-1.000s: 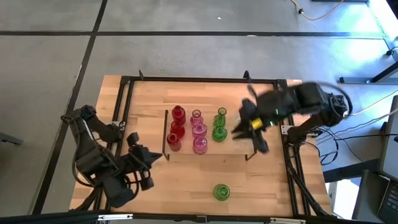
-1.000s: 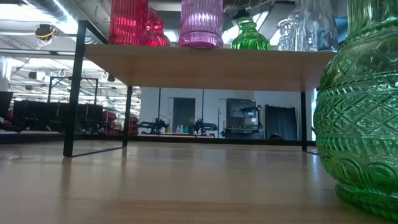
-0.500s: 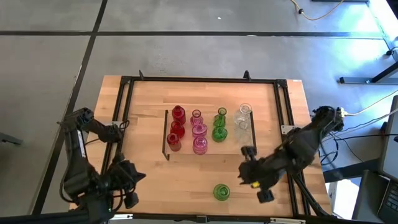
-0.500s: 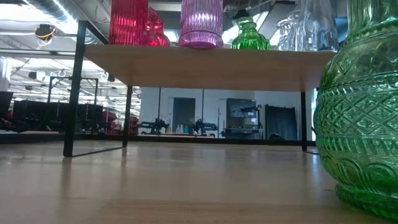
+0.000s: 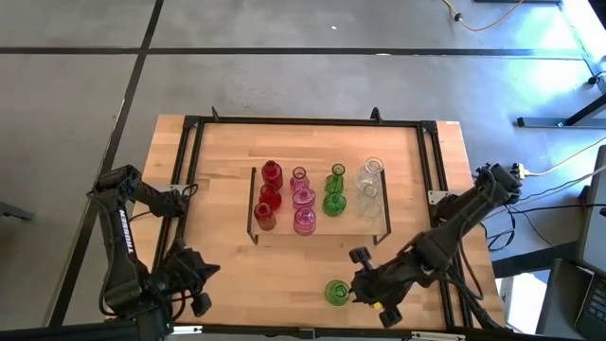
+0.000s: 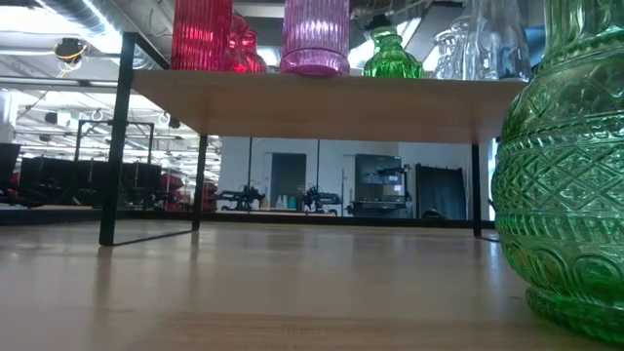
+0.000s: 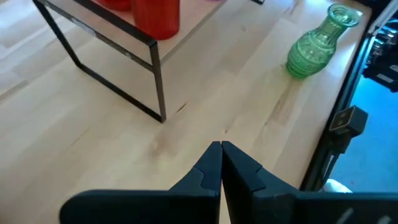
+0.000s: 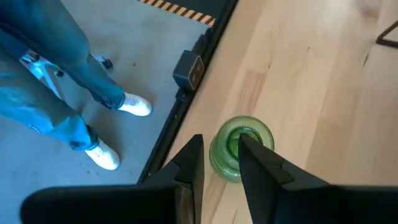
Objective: Sort vases onto shelf
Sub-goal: Put the green vase on the shelf aligned with the other green vases
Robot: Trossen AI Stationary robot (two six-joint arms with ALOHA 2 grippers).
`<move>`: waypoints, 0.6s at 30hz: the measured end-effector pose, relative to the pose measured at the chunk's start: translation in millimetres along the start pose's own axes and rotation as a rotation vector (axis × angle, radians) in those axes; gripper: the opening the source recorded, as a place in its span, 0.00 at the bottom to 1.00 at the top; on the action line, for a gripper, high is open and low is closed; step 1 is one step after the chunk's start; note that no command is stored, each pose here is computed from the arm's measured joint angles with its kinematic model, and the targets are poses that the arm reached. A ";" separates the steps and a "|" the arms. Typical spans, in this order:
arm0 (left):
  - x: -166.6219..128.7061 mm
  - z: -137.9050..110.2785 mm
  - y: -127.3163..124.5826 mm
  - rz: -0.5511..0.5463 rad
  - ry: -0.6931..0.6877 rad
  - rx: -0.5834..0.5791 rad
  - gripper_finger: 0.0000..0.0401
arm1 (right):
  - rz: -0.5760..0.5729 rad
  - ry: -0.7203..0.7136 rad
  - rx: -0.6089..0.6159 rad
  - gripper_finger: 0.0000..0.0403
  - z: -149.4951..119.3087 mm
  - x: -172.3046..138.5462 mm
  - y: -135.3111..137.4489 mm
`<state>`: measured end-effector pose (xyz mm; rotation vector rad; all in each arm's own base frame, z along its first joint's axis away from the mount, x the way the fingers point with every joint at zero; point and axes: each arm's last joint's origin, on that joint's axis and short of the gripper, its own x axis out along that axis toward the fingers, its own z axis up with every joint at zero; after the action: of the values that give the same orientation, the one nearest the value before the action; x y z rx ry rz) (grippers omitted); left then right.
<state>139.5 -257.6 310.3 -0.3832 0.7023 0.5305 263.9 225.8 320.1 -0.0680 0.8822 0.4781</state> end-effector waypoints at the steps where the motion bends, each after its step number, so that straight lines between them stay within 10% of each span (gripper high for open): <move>1: 0.0 0.0 -0.4 -0.004 -0.004 0.000 0.00 | -0.001 0.000 0.005 0.20 -1.4 2.0 -0.4; 5: 0.0 1.0 -1.4 -0.021 -0.044 -0.011 0.00 | -0.002 0.001 0.111 0.20 -7.3 9.6 -1.7; 18: 10.2 12.8 -7.2 -0.040 -0.140 -0.086 0.00 | -0.062 -0.005 0.994 0.20 -25.4 27.1 -8.4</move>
<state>156.6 -253.6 313.4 -0.4350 0.5375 0.5450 263.6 222.0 282.2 0.8111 1.0271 -0.0564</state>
